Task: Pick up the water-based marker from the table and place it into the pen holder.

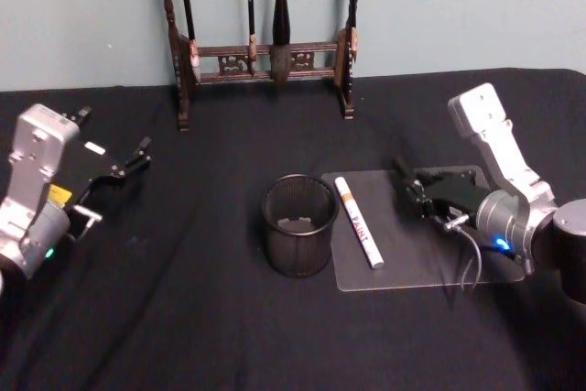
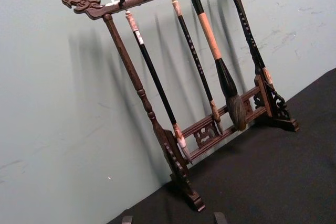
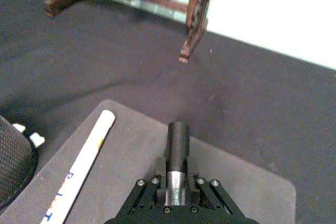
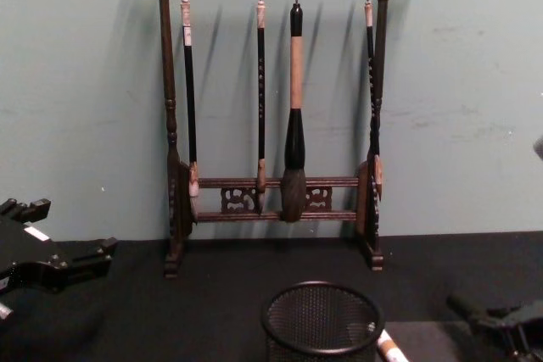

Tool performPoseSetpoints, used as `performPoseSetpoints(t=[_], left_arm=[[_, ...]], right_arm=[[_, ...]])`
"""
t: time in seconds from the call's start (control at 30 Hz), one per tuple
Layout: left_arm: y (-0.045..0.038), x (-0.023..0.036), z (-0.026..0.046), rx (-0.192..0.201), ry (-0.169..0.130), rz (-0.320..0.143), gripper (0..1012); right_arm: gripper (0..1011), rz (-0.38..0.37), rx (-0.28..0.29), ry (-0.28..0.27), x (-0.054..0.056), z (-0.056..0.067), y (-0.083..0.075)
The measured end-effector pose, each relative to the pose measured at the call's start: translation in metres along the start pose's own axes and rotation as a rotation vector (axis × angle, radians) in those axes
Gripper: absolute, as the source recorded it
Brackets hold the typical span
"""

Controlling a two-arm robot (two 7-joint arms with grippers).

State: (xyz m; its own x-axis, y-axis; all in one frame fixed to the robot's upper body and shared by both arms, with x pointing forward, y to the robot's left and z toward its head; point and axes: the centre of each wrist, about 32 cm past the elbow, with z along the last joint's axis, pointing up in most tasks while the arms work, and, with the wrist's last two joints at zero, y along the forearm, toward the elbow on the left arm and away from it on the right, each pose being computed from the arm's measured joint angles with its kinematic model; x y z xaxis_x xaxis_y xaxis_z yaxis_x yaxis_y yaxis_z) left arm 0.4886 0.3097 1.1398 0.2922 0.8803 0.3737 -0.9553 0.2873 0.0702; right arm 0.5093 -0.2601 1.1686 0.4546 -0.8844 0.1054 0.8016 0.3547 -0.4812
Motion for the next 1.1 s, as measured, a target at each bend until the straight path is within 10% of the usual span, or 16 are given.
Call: performPoseSetpoints(t=[0.3,0.83,1.1], left_arm=[[0.0000,0.0000,0.0000,0.000,0.000,0.000,1001],[0.0000,0.0000,0.0000,0.000,0.000,0.000,1001],[0.0000,0.0000,0.0000,0.000,0.000,0.000,1001]], right_arm=[[233,-0.010,0.150,-0.028,0.001,0.005,-0.009],[233,0.099,0.606,-0.043,-0.008,0.006,-0.010],[233,0.194,0.712,-0.048,-0.022,0.006,0.002]])
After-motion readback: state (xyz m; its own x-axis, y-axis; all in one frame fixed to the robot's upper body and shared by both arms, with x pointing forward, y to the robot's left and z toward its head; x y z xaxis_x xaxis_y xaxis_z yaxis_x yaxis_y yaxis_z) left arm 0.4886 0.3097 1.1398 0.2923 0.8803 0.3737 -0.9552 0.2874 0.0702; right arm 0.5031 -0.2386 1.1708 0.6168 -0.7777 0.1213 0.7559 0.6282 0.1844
